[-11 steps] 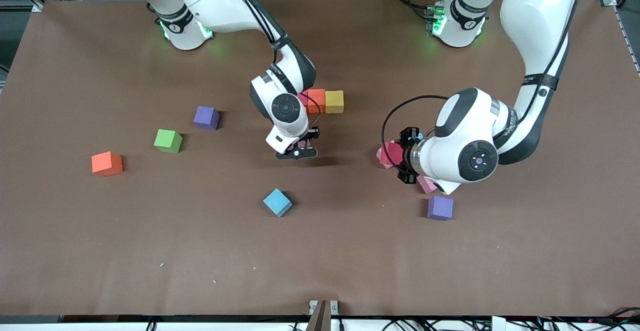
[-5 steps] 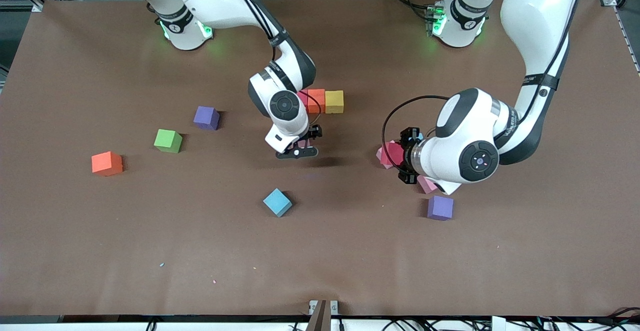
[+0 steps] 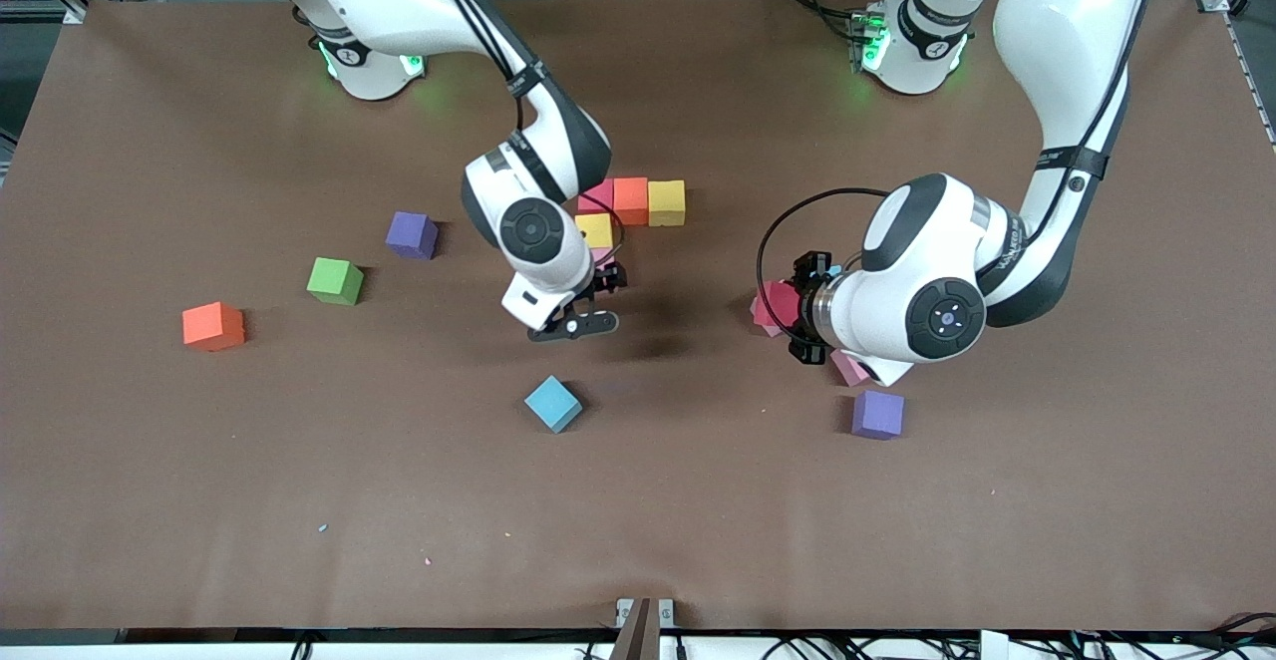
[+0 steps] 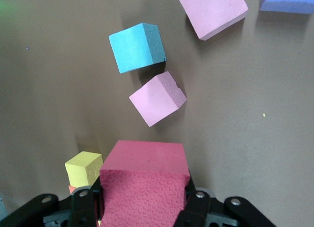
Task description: Arrange 11 blocks into digit 3
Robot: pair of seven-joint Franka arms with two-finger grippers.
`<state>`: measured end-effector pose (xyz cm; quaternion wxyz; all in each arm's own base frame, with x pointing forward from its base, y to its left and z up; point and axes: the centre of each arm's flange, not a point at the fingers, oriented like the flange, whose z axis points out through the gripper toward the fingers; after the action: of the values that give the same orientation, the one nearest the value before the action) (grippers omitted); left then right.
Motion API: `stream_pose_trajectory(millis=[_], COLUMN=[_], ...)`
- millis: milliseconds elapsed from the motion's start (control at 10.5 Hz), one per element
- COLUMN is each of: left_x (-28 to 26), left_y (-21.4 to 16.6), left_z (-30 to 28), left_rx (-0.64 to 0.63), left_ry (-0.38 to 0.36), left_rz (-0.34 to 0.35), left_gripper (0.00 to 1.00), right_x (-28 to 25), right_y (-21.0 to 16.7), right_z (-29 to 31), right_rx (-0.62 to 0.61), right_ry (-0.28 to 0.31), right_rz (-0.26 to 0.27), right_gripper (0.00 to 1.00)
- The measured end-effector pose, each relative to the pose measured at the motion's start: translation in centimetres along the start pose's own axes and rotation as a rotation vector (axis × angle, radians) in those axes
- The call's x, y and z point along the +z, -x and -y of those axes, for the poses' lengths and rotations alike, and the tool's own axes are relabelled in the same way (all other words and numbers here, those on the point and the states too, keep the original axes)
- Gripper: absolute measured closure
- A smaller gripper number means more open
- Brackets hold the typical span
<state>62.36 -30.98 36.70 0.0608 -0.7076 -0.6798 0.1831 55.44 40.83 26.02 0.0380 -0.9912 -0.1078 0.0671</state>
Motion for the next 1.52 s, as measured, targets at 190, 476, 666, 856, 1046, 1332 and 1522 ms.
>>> stream_pose_trajectory(millis=[190, 476, 666, 856, 1046, 1332, 1522], left_x=[0.7, 0.2, -0.8, 2.0, 5.4, 7.8, 10.4], left_y=[1.1, 1.0, 1.9, 4.7, 8.6, 10.9, 11.7], left_z=[0.5, 0.3, 0.6, 1.7, 3.8, 4.8, 5.2], left_rx=[-0.009, -0.034, -0.108, -0.169, -0.218, -0.334, -0.368], left_ry=[0.000, 0.038, 0.107, 0.153, 0.174, 0.206, 0.248], left_rz=[-0.015, -0.028, -0.007, -0.045, -0.105, -0.119, -0.116], left_gripper=[0.41, 0.41, 0.41, 0.41, 0.41, 0.41, 0.41], right_x=[-0.9, -1.3, -1.1, -0.6, 0.5, 2.2, 2.9], right_y=[-1.9, -5.2, -7.4, -9.3, -10.7, -11.6, -11.5], right_z=[-2.8, -4.3, -4.6, -5.9, -8.1, -8.8, -8.2], right_rx=[-0.136, -0.281, -0.324, -0.385, -0.441, -0.470, -0.477], right_ry=[-0.009, -0.013, -0.011, -0.005, 0.007, 0.017, 0.015], right_rz=[-0.021, -0.071, -0.106, -0.148, -0.186, -0.223, -0.225], right_gripper=[0.00, 0.00, 0.00, 0.00, 0.00, 0.00, 0.00])
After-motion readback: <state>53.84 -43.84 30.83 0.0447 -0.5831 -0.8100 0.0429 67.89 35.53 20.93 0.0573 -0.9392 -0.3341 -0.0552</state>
